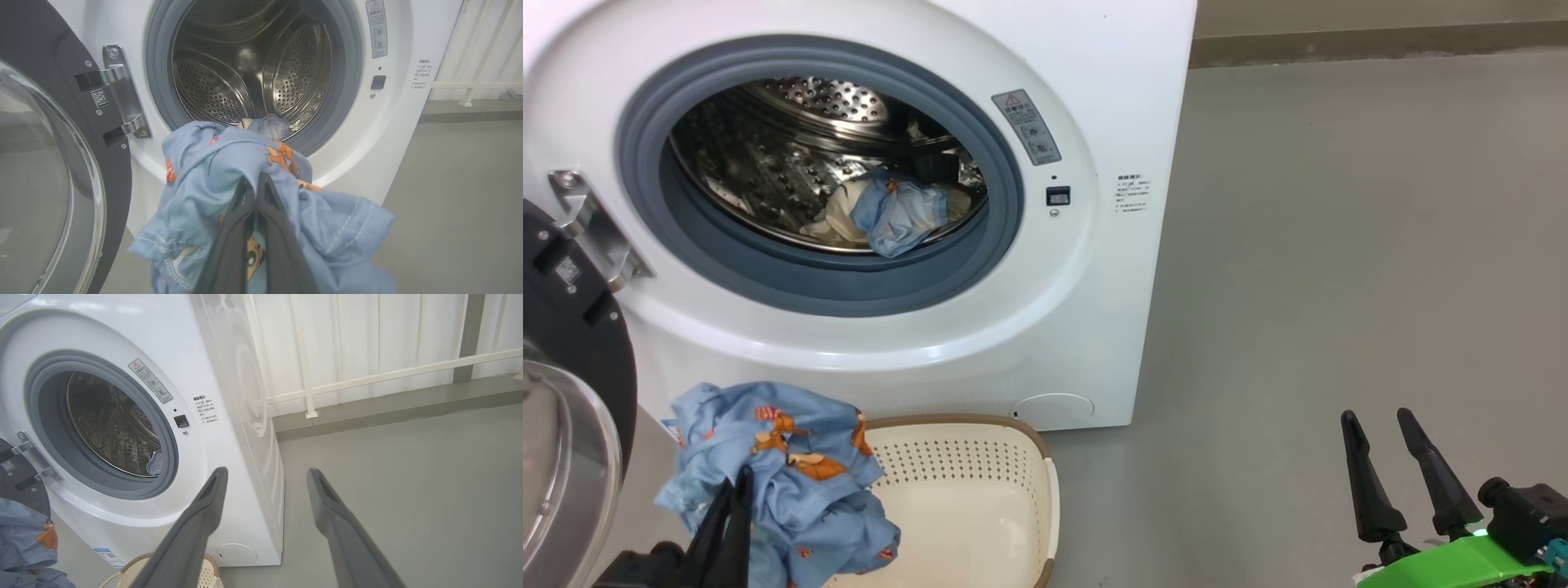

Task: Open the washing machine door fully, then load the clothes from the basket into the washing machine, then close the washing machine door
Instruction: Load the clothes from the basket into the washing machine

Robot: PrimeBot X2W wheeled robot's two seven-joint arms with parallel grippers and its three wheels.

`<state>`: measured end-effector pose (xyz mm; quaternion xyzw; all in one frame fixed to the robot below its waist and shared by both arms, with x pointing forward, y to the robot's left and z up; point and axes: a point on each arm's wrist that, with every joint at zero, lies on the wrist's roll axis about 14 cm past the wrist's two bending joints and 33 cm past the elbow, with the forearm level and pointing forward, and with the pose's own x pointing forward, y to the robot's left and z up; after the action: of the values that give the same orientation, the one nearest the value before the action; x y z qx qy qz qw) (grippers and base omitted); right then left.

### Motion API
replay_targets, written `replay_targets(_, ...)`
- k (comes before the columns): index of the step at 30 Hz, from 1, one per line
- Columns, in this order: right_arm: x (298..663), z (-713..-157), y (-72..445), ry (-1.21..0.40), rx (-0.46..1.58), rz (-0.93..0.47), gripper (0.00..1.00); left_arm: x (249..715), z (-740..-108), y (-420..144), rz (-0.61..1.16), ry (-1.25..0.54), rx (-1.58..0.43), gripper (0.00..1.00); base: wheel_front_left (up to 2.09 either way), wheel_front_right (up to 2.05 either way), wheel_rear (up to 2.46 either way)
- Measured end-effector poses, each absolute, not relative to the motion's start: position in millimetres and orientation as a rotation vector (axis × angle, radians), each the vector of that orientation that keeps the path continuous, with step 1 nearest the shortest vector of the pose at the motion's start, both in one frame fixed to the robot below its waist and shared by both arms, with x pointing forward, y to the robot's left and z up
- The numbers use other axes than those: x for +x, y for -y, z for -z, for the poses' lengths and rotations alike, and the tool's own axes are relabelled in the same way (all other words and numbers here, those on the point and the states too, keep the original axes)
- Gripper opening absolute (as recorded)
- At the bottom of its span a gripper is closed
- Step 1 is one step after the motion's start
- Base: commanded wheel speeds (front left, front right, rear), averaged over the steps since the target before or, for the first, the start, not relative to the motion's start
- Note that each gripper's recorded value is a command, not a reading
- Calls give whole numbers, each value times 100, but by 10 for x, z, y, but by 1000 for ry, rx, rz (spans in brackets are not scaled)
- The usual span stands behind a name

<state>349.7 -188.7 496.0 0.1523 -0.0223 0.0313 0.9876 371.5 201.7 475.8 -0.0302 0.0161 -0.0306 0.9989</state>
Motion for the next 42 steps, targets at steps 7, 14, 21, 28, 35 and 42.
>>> replay_targets(7,3472,-4910,1876,29,308,-63,100,3686,-4791,-2052,41,-18,-66,0,0,0,0)
replay_targets(14,3494,-4847,1886,9,309,-57,100,3723,-4718,-2024,41,-38,-70,0,0,0,0)
replay_targets(21,3586,-4718,1895,-29,314,-43,100,4029,-4760,-1962,62,-21,-64,0,0,0,0)
replay_targets(28,3840,-4658,1892,-37,320,-37,100,4629,-4940,-1920,79,44,-49,0,0,0,0)
replay_targets(35,4059,-4557,1913,-51,326,-21,100,5285,-5140,-1878,99,110,-22,0,0,0,0)
replay_targets(42,4261,-4408,1899,-74,334,-12,100,5919,-5156,-1852,101,116,-22,0,0,0,0)
